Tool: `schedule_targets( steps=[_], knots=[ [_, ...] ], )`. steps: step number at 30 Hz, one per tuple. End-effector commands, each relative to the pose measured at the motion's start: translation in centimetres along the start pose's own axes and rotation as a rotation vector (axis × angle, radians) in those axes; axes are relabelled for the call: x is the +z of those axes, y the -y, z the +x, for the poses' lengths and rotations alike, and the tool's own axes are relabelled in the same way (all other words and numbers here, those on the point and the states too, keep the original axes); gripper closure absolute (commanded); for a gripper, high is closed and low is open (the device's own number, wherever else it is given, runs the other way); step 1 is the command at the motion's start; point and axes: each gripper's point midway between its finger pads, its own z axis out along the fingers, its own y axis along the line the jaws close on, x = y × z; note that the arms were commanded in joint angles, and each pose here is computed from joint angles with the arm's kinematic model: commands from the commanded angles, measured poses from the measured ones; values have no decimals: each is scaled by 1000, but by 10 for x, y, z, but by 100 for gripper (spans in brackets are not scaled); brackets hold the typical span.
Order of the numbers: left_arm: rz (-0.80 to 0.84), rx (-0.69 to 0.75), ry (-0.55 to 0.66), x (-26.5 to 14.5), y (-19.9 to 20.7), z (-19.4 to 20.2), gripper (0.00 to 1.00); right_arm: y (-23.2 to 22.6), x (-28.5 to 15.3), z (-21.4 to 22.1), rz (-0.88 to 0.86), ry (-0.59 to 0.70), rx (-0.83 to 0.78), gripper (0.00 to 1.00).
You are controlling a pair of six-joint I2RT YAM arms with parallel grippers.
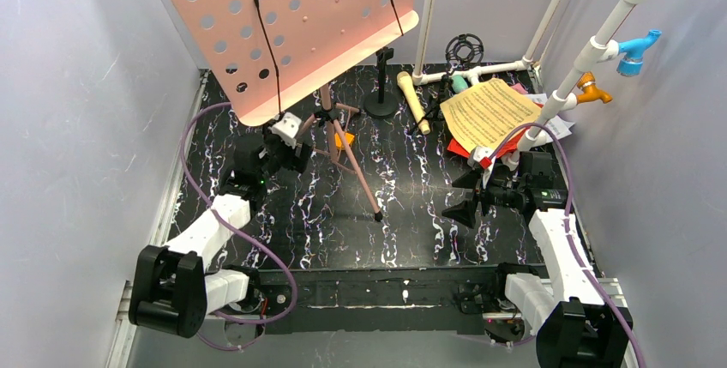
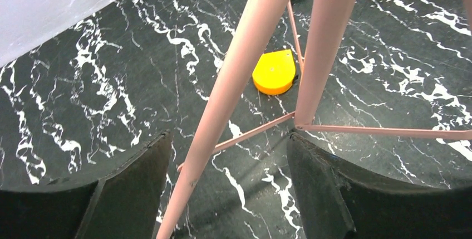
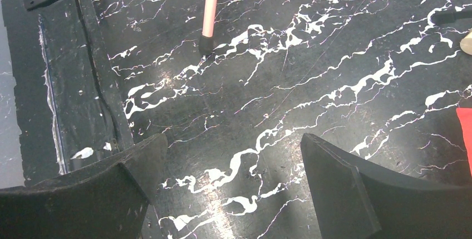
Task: Pack up the instrument practice props
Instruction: Adjust the music stand at the center of the board.
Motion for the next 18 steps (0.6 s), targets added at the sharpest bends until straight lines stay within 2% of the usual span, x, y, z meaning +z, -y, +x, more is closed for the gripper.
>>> schedule_targets(
  steps=[1, 5, 9, 12, 15, 18],
  knots=[
    [69, 38, 125, 10, 3, -38, 29, 0, -1, -8, -4, 20, -45, 0],
    [74, 53, 119, 14, 3, -34, 39, 1, -1, -8, -3, 19, -45, 0],
    [89, 76, 116, 16, 4, -32, 68, 1, -1, -8, -3, 18, -43, 0],
    [97, 91, 113, 18, 5, -30, 72, 2, -1, -6, 0, 13, -37, 0],
    [150, 106, 121, 18, 14, -29, 100, 3, 0, -5, 2, 9, -33, 0],
    [230, 104, 145, 13, 30, -31, 100, 4, -1, -4, 5, 7, -31, 0]
  ],
)
